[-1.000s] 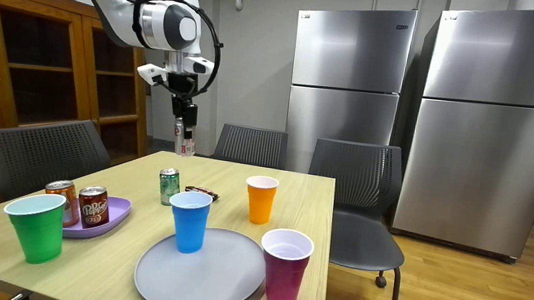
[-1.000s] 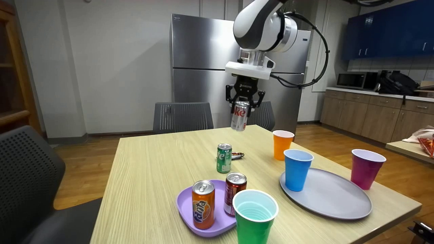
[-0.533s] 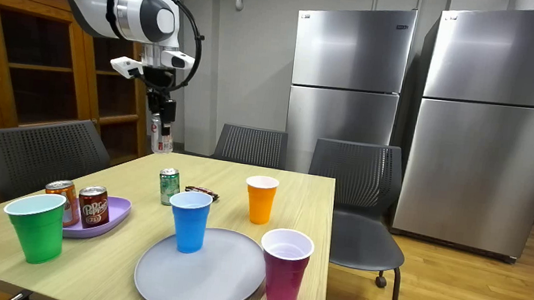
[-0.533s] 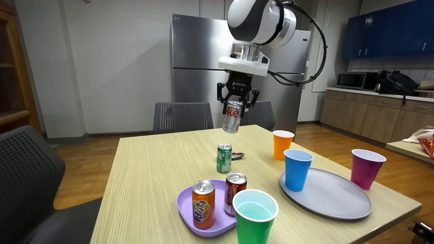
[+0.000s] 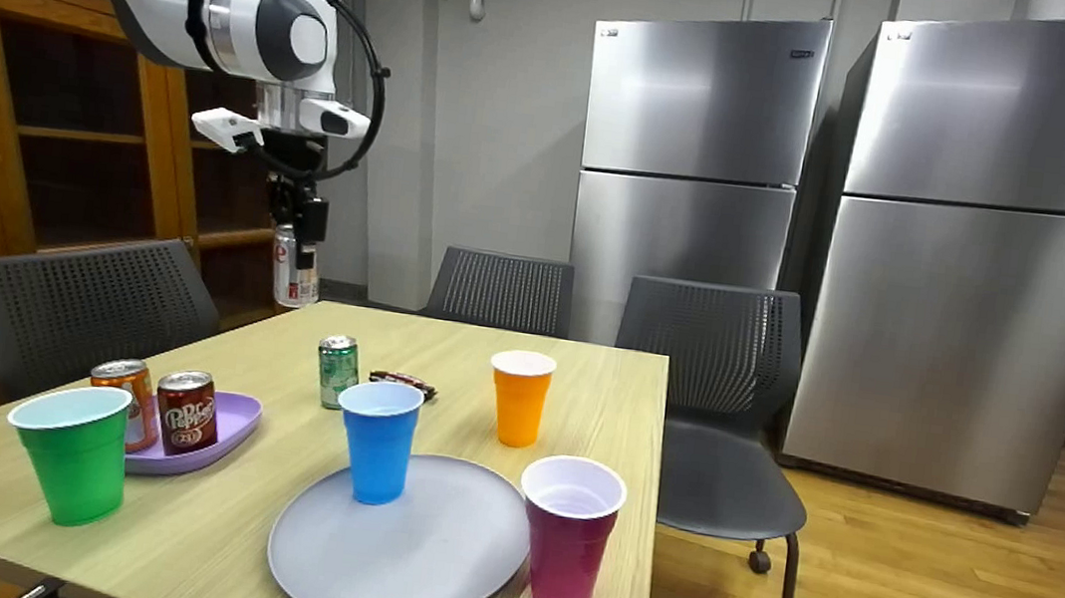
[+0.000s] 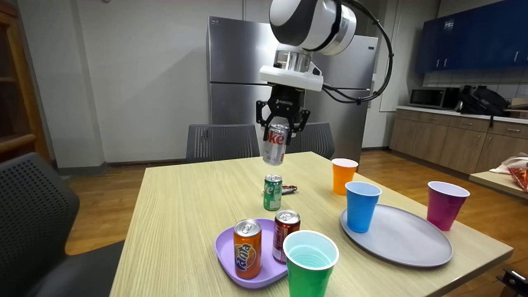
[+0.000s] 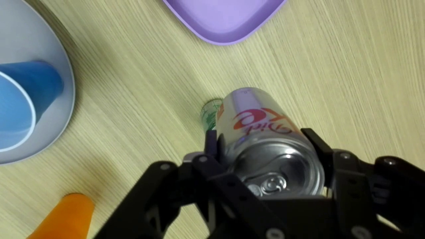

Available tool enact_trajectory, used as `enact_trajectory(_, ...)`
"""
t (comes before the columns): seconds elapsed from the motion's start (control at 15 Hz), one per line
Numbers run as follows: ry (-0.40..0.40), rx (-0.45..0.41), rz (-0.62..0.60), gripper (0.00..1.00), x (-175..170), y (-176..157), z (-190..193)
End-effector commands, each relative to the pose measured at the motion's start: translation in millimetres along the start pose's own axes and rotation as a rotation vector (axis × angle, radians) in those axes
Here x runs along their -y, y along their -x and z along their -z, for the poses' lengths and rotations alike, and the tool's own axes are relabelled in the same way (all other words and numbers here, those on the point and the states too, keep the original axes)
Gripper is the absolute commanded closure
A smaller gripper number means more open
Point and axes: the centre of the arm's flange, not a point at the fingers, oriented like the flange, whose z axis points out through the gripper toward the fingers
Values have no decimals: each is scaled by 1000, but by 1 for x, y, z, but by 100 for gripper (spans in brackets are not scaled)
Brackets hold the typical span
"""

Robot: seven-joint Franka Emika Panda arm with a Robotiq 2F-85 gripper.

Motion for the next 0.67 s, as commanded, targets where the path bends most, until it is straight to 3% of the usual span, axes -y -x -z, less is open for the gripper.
enact_trajectory(0.0, 1, 37, 42, 62, 4, 10, 3)
enact_trajectory(0.6, -4, 133, 162, 62, 18, 27, -53)
